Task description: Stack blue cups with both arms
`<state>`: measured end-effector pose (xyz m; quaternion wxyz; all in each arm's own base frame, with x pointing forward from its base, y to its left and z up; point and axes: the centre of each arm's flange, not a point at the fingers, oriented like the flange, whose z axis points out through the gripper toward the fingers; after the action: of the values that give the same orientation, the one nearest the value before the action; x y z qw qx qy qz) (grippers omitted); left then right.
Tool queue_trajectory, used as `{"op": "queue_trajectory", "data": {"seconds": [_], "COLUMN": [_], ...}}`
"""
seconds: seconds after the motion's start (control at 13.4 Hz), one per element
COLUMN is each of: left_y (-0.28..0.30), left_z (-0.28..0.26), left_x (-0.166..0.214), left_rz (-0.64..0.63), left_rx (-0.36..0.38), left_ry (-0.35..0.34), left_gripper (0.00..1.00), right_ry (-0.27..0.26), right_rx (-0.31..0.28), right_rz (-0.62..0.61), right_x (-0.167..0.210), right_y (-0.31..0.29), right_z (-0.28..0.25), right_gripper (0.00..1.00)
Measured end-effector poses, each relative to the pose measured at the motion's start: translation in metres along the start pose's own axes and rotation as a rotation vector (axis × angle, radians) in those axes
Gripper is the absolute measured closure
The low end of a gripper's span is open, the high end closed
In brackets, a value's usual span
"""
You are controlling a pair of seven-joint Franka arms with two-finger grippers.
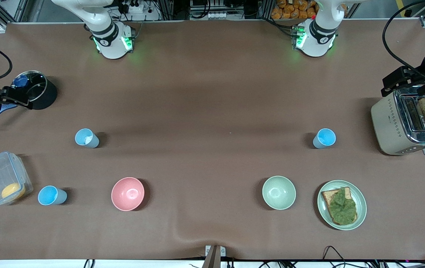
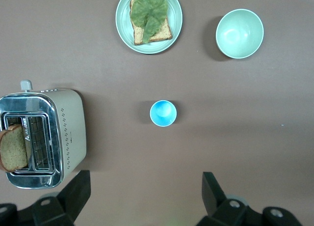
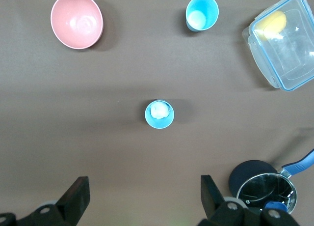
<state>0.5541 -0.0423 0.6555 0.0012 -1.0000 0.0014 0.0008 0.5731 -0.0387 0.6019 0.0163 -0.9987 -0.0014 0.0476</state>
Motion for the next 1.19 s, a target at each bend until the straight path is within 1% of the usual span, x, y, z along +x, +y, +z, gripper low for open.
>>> {"op": "queue_trajectory", "data": {"seconds": [0.37, 0.9, 1.19], "left_y": [-0.001, -0.002, -0.005], "left_z": [0.001, 0.010, 0.010], "left_x": [0.000, 0.002, 0.003], "left_rz": [-0.001, -0.003, -0.007], "left_rx": [0.000, 0.001, 0.001], "left_ry": [-0.001, -0.022, -0.013], "left_gripper": [0.00, 0.00, 0.00], "right_ry": [0.000, -0.002, -0.006], "right_rx": [0.000, 0.000, 0.000], "right_rz": [0.000, 0.000, 0.001], "right_x": [0.000, 0.000, 0.000], "right_y": [0.000, 0.000, 0.000], "right_z": [0.000, 0.001, 0.001], "right_gripper": [0.00, 0.00, 0.00]}}
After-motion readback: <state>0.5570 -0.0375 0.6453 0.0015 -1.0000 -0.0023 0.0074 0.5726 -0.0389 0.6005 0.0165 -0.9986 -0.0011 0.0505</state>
